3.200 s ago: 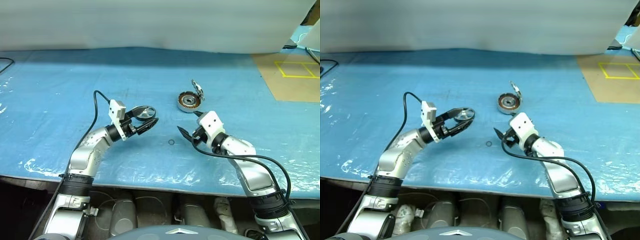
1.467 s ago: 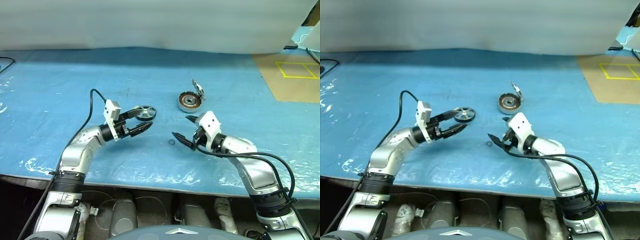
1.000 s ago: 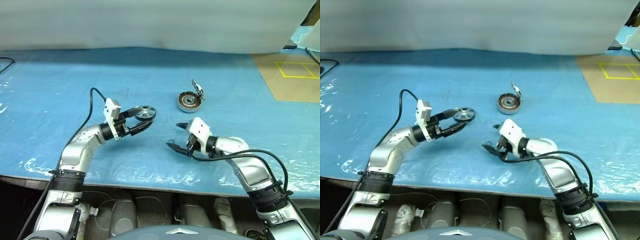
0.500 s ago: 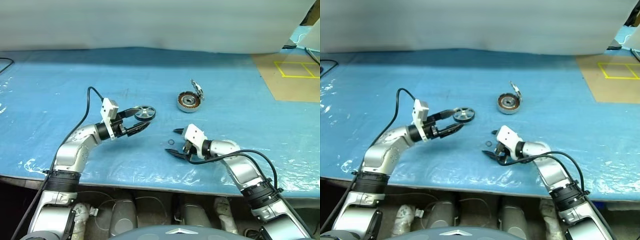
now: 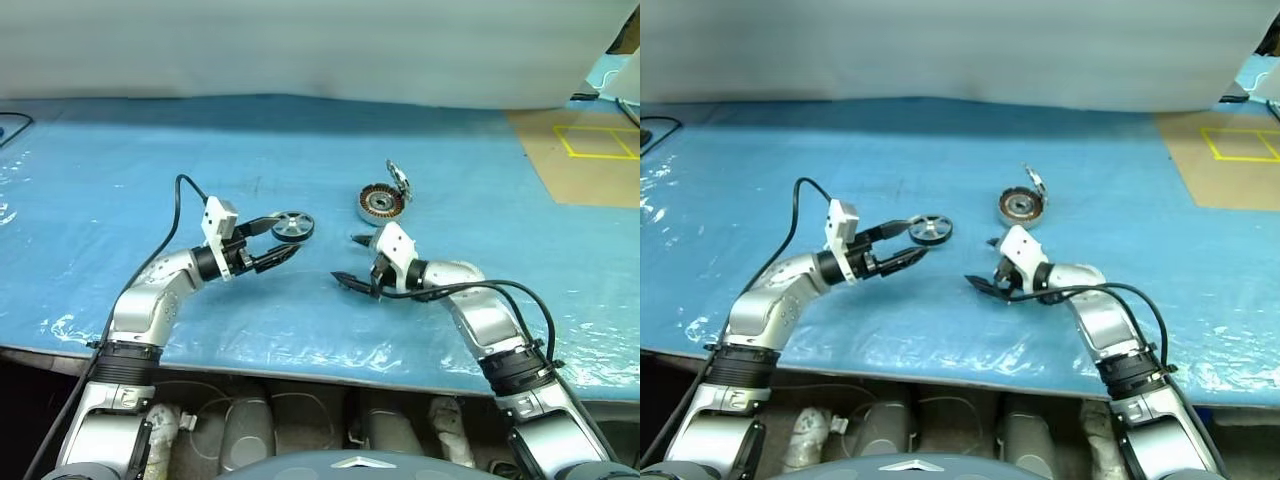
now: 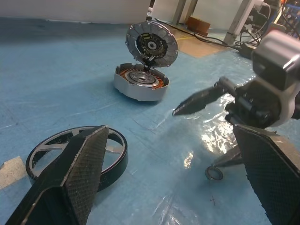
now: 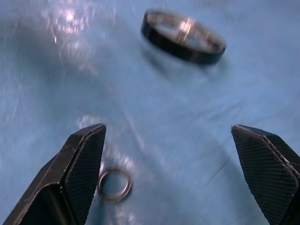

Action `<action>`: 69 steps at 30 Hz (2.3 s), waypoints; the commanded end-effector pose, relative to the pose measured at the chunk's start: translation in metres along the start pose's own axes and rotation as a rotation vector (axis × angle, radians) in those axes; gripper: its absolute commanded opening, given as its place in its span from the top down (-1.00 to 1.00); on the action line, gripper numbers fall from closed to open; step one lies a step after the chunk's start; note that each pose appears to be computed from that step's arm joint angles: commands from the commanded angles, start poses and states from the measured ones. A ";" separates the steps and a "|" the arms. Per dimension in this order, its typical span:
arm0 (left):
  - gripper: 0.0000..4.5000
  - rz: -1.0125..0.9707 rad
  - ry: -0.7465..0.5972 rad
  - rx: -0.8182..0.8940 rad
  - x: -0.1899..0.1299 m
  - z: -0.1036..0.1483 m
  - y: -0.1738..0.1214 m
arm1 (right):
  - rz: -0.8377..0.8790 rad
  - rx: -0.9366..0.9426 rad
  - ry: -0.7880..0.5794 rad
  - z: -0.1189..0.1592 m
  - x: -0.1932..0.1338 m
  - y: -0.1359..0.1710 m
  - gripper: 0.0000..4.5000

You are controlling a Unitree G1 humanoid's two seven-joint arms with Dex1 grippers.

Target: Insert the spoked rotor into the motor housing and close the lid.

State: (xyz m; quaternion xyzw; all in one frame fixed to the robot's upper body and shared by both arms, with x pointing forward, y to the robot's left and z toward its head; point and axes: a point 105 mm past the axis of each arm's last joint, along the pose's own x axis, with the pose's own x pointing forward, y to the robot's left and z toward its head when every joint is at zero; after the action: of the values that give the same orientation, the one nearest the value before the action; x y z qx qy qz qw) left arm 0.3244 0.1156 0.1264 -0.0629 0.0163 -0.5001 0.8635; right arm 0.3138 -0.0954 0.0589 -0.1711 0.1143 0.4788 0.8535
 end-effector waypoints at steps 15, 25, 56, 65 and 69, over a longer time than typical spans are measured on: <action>-1.00 0.023 -0.042 0.057 0.007 0.013 0.000 | 0.034 -0.005 0.057 -0.030 0.003 0.022 -0.63; -1.00 0.032 -0.043 0.057 0.006 0.012 0.000 | 0.015 -0.005 0.068 -0.037 0.002 0.018 0.75; -1.00 -0.001 -0.028 0.055 0.013 0.010 0.001 | -0.325 0.080 0.236 -0.091 -0.097 -0.039 0.75; -1.00 0.004 -0.028 0.044 0.013 0.010 0.001 | -0.276 0.111 0.192 -0.080 -0.095 -0.031 -0.26; -1.00 0.006 -0.020 0.039 0.011 0.007 0.002 | -0.254 0.091 0.165 -0.071 -0.091 -0.028 -0.26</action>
State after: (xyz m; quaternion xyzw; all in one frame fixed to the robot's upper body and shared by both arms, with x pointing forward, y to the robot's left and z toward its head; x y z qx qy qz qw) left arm 0.3323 0.1074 0.1247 -0.0597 0.0151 -0.4933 0.8677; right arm 0.2994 -0.2112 0.0481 -0.1892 0.1484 0.3297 0.9130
